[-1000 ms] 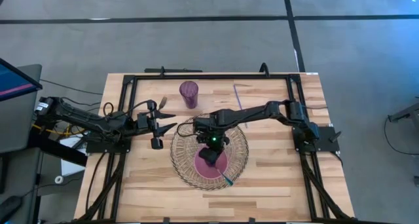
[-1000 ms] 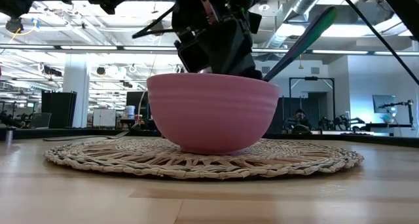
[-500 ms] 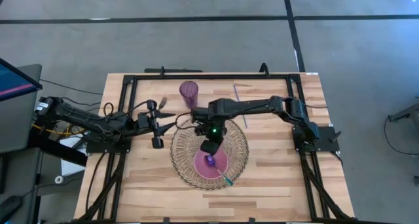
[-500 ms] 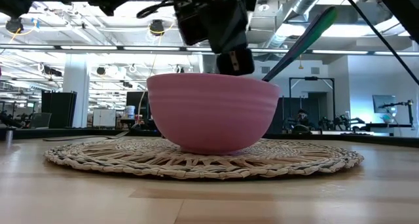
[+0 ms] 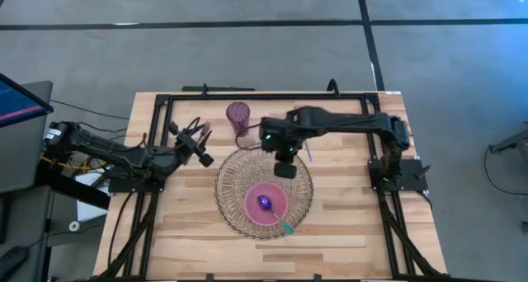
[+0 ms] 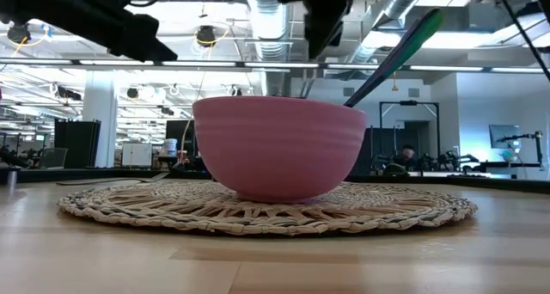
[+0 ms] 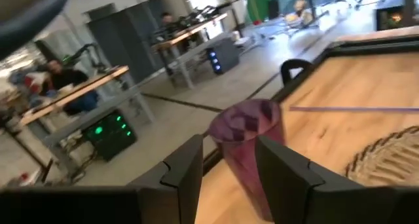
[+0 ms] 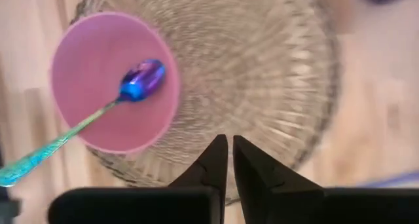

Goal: Pick & Place Utensil
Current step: Put the black fork into the pink bowl, then put the violet cup on the brown mat to the top left of the pink bowl

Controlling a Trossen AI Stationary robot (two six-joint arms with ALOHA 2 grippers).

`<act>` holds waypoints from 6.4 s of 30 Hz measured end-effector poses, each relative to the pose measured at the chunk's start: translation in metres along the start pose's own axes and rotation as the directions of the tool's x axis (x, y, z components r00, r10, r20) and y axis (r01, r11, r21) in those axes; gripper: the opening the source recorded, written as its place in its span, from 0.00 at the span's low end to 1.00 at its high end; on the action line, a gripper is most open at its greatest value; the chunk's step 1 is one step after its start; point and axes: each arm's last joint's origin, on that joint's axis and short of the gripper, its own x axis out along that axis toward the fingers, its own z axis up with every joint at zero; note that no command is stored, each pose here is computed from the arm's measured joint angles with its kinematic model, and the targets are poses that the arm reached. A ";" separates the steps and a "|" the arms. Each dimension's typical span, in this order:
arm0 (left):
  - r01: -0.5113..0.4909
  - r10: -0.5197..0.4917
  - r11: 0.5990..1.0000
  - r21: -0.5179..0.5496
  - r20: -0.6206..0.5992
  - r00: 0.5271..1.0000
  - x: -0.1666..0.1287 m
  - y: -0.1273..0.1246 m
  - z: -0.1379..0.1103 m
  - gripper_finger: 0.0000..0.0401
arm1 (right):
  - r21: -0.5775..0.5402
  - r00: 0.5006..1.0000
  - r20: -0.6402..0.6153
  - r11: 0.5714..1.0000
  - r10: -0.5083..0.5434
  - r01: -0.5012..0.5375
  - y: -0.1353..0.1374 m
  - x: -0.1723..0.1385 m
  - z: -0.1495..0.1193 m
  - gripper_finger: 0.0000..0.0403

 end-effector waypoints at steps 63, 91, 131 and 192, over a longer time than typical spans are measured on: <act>-0.010 -0.099 0.988 -0.152 -0.697 0.710 0.070 0.026 -0.104 0.43 | 0.190 0.641 0.701 0.948 -0.313 0.256 -0.049 0.001 -0.130 0.03; -0.105 -0.129 0.963 -0.249 -0.764 0.632 0.070 0.047 -0.119 0.05 | 0.185 0.641 0.700 0.947 -0.313 0.261 -0.049 0.001 -0.129 0.04; 0.780 -0.860 0.506 -0.368 -0.153 0.486 0.020 -0.082 0.062 0.04 | 0.231 0.642 0.701 0.950 -0.312 0.209 -0.049 0.001 -0.129 0.04; 0.106 -0.904 0.401 -0.910 -0.412 -0.116 0.112 -0.155 0.023 0.16 | 0.262 0.642 0.701 0.949 -0.311 0.175 -0.049 0.001 -0.129 0.04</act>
